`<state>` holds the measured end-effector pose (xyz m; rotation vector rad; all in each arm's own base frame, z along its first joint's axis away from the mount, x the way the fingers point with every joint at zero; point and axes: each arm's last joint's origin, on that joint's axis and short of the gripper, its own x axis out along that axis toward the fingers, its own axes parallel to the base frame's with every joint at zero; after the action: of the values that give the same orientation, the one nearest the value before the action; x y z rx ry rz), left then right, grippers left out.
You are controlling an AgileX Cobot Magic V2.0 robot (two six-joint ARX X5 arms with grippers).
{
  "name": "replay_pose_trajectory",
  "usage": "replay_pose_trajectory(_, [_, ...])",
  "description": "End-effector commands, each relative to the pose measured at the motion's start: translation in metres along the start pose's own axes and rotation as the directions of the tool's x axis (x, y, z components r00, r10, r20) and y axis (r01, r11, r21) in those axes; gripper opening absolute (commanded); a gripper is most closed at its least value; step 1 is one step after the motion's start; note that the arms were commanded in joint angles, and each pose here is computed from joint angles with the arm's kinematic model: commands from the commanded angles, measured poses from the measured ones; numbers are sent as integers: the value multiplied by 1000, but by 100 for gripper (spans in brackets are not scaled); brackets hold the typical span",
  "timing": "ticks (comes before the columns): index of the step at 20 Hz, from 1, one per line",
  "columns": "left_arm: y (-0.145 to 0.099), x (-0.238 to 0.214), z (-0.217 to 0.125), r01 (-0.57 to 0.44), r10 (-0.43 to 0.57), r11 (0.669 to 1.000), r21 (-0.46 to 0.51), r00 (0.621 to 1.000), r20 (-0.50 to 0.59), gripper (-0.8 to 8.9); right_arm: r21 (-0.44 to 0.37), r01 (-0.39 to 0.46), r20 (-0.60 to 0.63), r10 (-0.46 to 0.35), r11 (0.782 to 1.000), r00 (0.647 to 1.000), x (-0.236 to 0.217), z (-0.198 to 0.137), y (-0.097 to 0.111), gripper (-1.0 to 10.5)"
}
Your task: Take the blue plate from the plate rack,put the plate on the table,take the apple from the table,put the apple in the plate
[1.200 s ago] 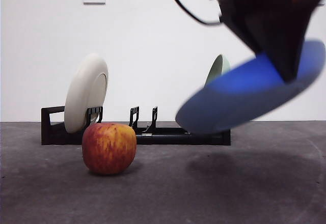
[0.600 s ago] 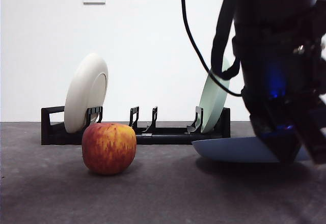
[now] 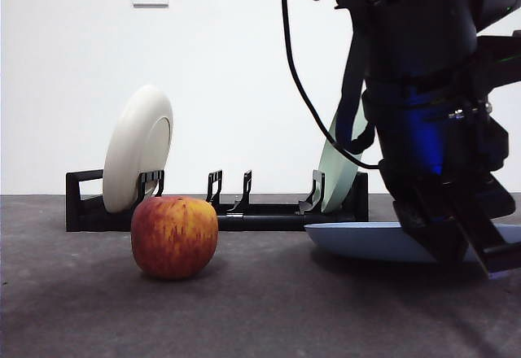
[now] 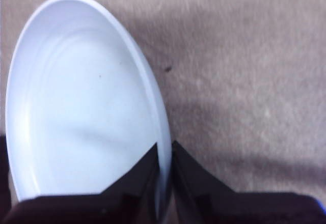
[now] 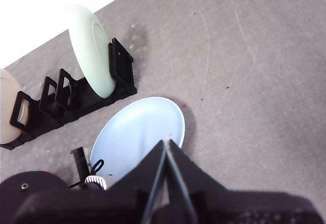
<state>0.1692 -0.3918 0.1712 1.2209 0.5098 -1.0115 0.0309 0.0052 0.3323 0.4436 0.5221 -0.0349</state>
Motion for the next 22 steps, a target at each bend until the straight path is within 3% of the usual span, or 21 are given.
replay_pose_trajectory(1, [-6,11,-2,51,-51,998,-22,999,9,-4,12,-5,4,5,1000,1000,-1,0,0,5])
replay_pose_trajectory(13, [1,14,-16,70,-72,997,-37,995,-70,11,11,-17,-13,17,1000,1000,-1,-1,0,5])
replay_pose_trajectory(17, [1,14,-16,65,-71,994,-83,995,-70,244,1,1,-35,-1,1000,999,-1,-3,-2,5])
replay_pose_trajectory(20, [1,14,-16,41,-48,996,-81,995,-89,263,-2,7,-46,-7,1000,999,-1,-4,-3,5])
replay_pose_trajectory(22, [3,14,-17,-3,-6,997,-77,993,-116,350,-3,7,-47,-7,1000,999,-1,-4,-3,5])
